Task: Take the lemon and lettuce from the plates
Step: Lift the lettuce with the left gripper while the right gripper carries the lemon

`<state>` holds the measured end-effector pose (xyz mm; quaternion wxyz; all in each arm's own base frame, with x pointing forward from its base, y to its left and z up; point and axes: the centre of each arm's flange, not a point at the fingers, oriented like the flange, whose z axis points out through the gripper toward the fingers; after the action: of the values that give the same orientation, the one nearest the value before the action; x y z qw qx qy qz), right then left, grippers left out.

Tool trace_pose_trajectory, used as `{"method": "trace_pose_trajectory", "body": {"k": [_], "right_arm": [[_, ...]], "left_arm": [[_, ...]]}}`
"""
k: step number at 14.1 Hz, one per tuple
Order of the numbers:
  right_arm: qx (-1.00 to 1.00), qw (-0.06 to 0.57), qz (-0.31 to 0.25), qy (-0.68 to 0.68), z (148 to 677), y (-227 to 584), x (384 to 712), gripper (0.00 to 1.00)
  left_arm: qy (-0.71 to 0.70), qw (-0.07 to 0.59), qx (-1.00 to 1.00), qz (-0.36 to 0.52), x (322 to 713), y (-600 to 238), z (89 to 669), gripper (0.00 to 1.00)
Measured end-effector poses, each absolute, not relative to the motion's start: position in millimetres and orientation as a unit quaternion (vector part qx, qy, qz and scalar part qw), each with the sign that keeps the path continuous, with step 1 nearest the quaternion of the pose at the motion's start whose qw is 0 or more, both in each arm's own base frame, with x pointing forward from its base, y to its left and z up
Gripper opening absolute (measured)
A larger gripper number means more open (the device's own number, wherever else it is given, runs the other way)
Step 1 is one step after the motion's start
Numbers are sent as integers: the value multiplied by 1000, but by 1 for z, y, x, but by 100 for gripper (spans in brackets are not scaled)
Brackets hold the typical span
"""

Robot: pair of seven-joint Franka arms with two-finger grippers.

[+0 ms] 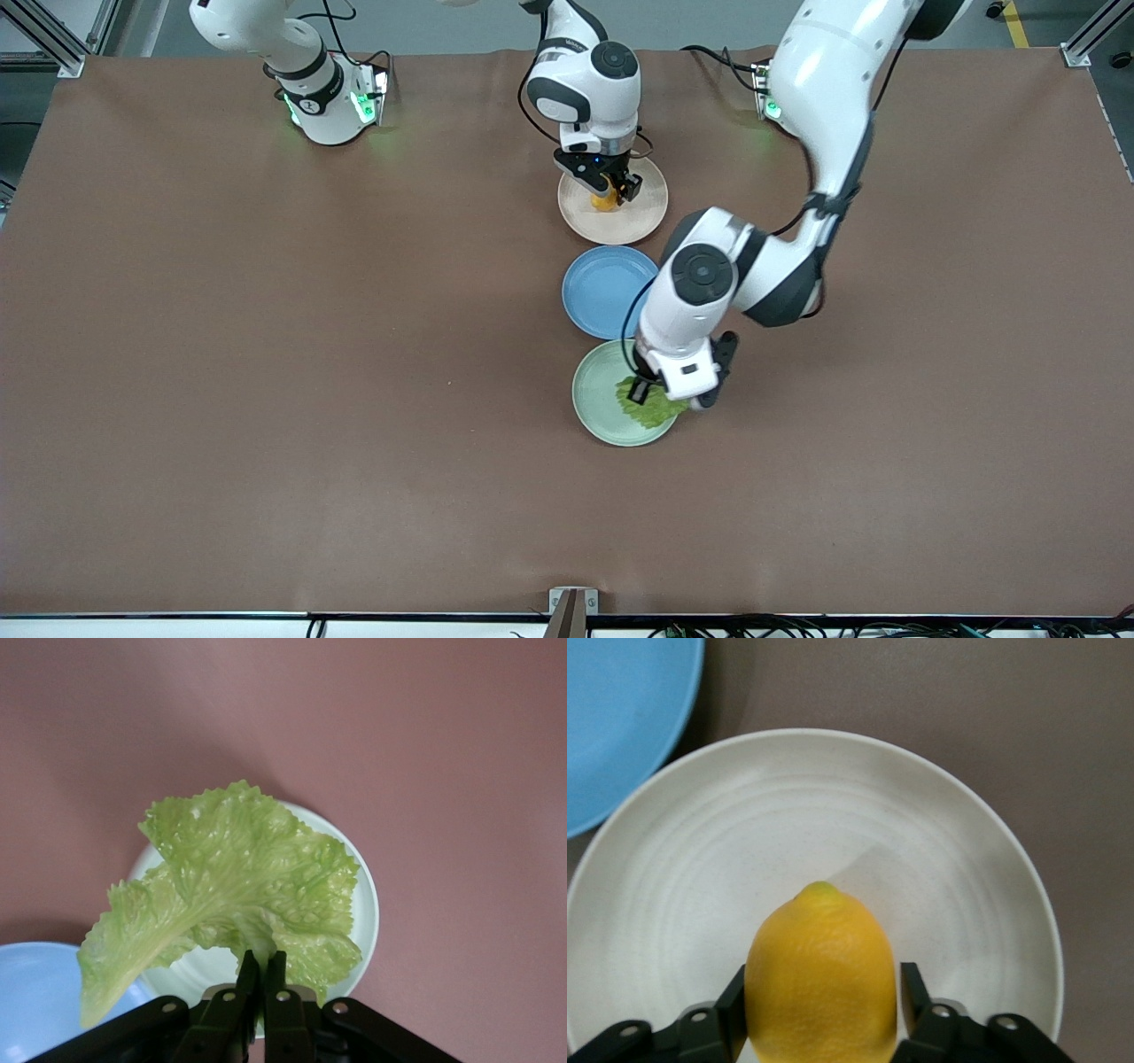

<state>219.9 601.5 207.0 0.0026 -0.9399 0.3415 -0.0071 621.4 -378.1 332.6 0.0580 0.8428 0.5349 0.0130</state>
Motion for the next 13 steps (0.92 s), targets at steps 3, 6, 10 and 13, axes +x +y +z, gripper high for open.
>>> {"method": "trace_pose_trajectory", "body": {"k": [3, 6, 10, 13], "right_arm": [[-943, -18, -11, 332, 212, 601, 226, 62], [-948, -33, -15, 316, 234, 597, 254, 62], [-963, -23, -15, 267, 295, 555, 337, 62], [-975, -20, -3, 222, 317, 491, 406, 62]], "left_arm": [[565, 40, 824, 7, 618, -317, 366, 6], [578, 14, 816, -5, 598, -247, 367, 6], [561, 0, 828, -13, 566, -180, 336, 6], [548, 2, 837, -11, 542, -150, 298, 6]]}}
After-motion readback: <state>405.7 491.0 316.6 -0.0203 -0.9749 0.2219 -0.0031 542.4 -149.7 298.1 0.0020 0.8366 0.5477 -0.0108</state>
